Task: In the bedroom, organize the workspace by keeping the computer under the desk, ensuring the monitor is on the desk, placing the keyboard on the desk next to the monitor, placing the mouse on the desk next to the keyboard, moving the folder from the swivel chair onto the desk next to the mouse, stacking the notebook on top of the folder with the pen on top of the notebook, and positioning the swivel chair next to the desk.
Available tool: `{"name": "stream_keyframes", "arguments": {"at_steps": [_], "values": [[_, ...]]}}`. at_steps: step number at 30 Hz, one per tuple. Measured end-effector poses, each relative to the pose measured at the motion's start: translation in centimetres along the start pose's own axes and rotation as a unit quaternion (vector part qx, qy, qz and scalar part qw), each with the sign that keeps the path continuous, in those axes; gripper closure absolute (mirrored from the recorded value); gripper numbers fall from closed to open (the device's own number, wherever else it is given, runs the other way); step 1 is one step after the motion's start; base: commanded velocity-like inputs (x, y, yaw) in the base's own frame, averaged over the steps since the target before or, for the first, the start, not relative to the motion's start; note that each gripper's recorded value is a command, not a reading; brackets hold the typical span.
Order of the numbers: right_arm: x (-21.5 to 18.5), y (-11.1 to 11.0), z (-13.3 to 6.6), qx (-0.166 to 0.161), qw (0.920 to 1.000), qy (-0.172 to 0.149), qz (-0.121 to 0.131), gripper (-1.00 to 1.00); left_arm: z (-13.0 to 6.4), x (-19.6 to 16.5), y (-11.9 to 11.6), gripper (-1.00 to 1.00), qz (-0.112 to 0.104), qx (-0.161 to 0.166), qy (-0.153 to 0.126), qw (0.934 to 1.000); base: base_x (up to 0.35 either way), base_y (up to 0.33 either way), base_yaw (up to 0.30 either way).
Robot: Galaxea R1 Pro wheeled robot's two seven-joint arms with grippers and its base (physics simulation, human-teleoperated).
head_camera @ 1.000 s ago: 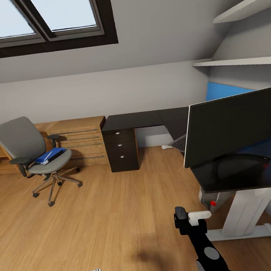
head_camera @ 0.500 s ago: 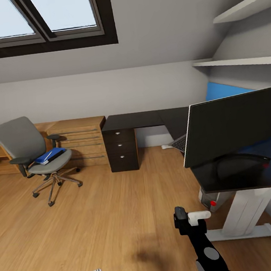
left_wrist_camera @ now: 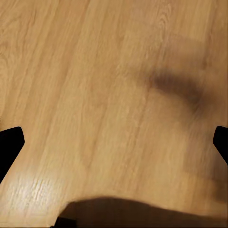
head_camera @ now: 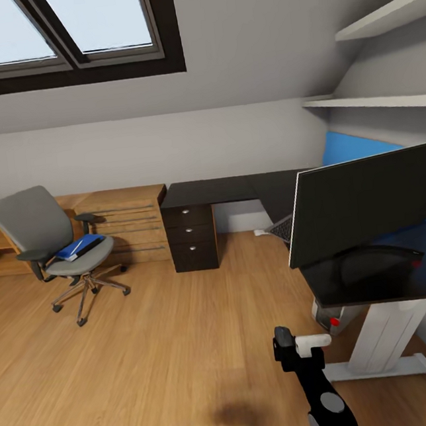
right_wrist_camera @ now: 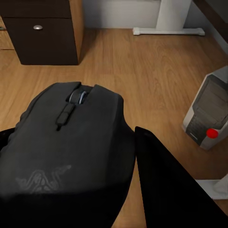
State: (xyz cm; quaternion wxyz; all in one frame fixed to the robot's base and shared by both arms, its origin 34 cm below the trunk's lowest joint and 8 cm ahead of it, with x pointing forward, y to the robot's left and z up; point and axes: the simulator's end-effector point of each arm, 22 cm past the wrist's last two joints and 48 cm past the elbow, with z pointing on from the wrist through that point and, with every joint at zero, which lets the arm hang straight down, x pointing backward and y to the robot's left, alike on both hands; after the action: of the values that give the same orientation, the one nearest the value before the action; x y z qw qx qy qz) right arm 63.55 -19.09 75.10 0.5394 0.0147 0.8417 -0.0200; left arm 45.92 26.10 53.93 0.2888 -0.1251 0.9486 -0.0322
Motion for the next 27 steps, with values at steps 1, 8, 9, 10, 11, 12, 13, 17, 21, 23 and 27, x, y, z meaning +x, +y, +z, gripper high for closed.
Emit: {"name": "stream_keyframes", "arguments": {"at_steps": [1, 8, 9, 10, 11, 12, 13, 17, 21, 23, 27], "values": [[0.0, 0.0, -0.1, 0.0, 1.0, 0.0, 0.0, 1.0, -0.1, 0.0, 0.0, -1.0, 0.0, 0.0, 0.001, 1.0, 0.0, 0.0, 0.0], [0.6, 0.0, -0.4, 0.0, 0.9999, 0.01, -0.001, 1.0, -1.1, 3.3, 1.0, -1.0, -0.001, -0.012, 0.041, 0.9991, 0.0, 0.0, 0.0], [0.5, 0.0, -0.5, 0.0, 0.9999, 0.011, -0.001, 1.0, -1.3, 4.0, 1.3, -1.0, -0.001, -0.015, 0.048, 0.9988, 0.0, 0.0, 0.0], [0.4, 0.0, -0.6, 0.001, 0.9999, 0.012, -0.001, 1.0, -1.5, 4.7, 1.6, -1.0, -0.002, -0.018, 0.052, 0.9985, 0.0, 0.0, 0.0], [0.6, -0.1, -0.6, 0.001, 0.9999, 0.015, -0.002, 1.0, -1.7, 5.7, 2.1, -1.0, -0.002, -0.024, 0.053, 0.9983, 0.0, 0.0, 0.0], [0.7, -0.1, -0.7, 0.001, 0.9999, 0.017, -0.002, 1.0, -1.9, 6.0, 2.4, -1.0, -0.002, -0.026, 0.049, 0.9984, 0.0, 0.0, 0.0], [1.1, -0.1, -0.8, 0.002, 0.9997, 0.022, -0.004, 1.0, -2.1, 6.2, 2.9, -1.0, -0.002, -0.032, 0.034, 0.9989, 0.0, 0.0, 0.0], [1.9, -0.3, -1.0, 0.004, 0.9996, 0.027, -0.004, 1.0, -3.2, 6.3, 3.8, -1.0, 0.0, -0.043, -0.009, 0.999, 0.0, 0.0, 0.0], [3.6, -0.5, -1.4, 0.006, 0.9996, 0.029, -0.005, 1.0, -4.1, 6.5, 4.2, -1.0, 0.002, -0.047, -0.027, 0.9985, 0.0, 0.0, 0.0], [5.2, -0.6, -1.8, 0.006, 0.9995, 0.031, -0.007, 1.0, -4.5, 6.5, 4.2, -1.0, 0.003, -0.048, -0.032, 0.9983, 0.0, 0.0, 0.0], [5.5, -0.7, -2.3, 0.006, 0.9994, 0.033, -0.008, 1.0, -5.1, 6.1, 4.1, -1.0, 0.003, -0.048, -0.034, 0.9982, 0.0, 0.0, 0.0]]}}
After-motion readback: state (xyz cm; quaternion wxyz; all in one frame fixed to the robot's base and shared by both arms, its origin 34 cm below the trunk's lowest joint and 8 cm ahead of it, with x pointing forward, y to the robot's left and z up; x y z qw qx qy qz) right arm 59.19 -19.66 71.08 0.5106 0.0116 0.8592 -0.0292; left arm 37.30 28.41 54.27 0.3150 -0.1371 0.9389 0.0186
